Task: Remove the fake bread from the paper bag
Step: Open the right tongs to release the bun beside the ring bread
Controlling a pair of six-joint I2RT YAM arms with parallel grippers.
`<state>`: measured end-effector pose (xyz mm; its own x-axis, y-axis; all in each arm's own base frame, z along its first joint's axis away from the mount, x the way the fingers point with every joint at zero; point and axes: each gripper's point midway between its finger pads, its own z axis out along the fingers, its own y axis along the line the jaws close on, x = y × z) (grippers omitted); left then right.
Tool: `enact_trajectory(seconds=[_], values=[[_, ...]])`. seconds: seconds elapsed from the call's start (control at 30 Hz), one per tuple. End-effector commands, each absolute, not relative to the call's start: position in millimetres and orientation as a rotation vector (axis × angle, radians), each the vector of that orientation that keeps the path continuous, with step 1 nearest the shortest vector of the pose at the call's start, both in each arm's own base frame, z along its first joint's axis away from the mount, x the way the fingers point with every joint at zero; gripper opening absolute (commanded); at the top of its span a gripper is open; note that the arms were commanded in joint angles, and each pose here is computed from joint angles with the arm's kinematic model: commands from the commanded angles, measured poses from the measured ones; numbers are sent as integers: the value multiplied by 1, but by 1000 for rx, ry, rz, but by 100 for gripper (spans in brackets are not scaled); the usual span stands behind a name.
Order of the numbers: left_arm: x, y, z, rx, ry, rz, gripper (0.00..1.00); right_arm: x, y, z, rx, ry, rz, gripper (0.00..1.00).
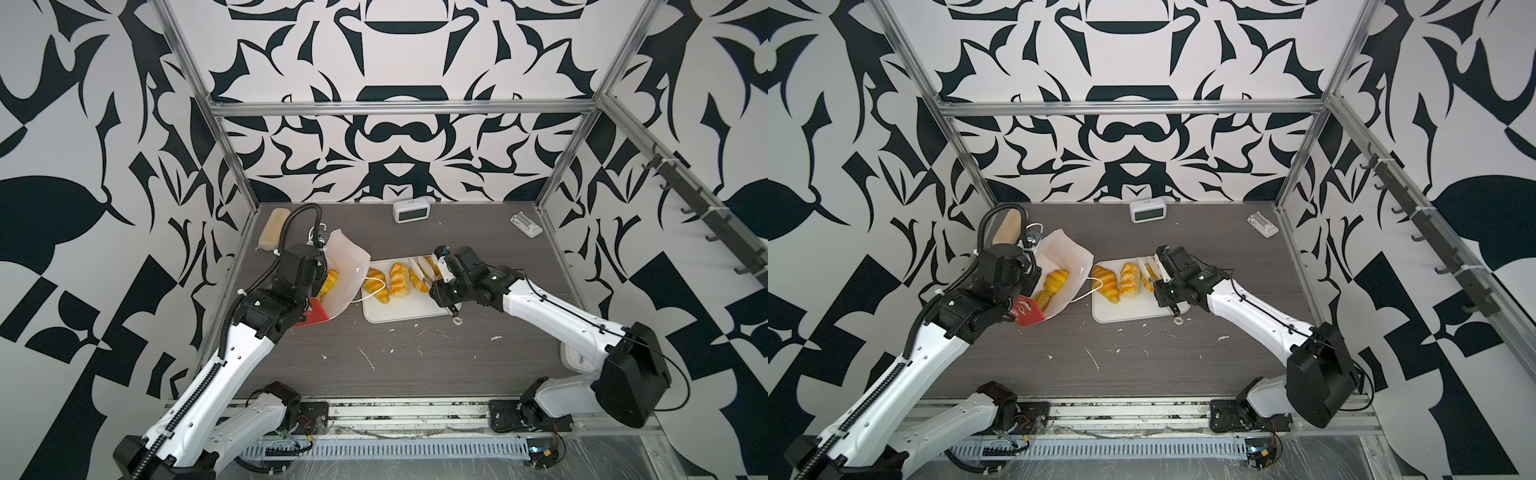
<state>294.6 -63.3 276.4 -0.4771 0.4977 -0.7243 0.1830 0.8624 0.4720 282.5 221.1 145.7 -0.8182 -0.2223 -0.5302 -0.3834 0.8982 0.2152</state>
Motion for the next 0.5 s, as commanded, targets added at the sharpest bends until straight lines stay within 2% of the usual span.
enact_trajectory(seconds=[0.0, 0.23, 0.47], values=[[298, -67, 276, 466, 2058, 373, 0, 280, 225, 160, -420, 2520, 492, 39], [299, -72, 272, 472, 2068, 335, 0, 273, 237, 147, -435, 2548, 583, 37], [300, -73, 269, 476, 2074, 333, 0, 275, 246, 119, -456, 2620, 573, 37]])
